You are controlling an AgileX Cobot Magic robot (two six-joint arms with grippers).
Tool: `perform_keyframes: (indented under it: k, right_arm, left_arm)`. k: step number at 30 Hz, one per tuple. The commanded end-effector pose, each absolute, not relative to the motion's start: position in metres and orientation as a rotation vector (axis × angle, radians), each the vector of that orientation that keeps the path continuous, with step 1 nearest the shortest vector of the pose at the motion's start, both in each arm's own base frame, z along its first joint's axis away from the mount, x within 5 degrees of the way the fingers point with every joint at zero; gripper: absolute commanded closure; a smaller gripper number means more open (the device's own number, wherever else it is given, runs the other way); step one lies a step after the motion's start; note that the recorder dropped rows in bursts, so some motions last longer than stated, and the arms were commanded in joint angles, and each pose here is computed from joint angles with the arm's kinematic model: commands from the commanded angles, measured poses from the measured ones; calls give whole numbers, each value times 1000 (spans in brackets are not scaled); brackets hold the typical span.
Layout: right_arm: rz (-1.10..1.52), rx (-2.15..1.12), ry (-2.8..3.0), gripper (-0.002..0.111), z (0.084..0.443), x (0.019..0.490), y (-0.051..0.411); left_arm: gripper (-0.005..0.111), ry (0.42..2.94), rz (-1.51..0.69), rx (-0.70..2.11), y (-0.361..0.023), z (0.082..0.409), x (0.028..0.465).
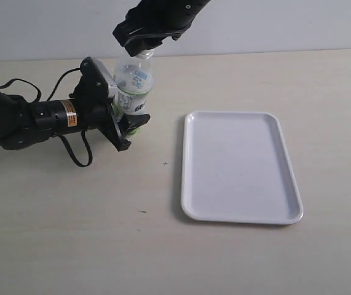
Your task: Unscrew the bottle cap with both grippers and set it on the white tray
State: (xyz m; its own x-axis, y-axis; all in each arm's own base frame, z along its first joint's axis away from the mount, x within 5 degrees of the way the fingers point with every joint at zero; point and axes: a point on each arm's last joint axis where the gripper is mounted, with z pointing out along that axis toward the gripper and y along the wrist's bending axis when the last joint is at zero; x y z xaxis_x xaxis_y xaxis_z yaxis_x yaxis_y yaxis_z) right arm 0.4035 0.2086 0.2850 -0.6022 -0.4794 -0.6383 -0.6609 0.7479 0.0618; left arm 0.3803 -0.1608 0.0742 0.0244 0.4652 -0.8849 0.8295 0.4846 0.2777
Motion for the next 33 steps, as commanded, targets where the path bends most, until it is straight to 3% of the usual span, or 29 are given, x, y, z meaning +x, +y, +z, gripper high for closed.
perform_keyframes:
  k: [1, 3, 13, 33]
  right_arm:
    - [384, -842, 2310, 102, 292, 403, 208]
    - [384, -842, 2310, 108, 292, 403, 208]
    - [378, -858, 2303, 108, 292, 403, 208]
    - [154, -1395, 1988, 108, 292, 403, 208]
  left_arm:
    - [107, 1641, -386, 1169, -160, 71, 379]
    - [107, 1641, -386, 1169, -160, 71, 379]
    - [107, 1642, -387, 1168, -160, 71, 379]
    - [107, 1645, -389, 1165, -160, 71, 379]
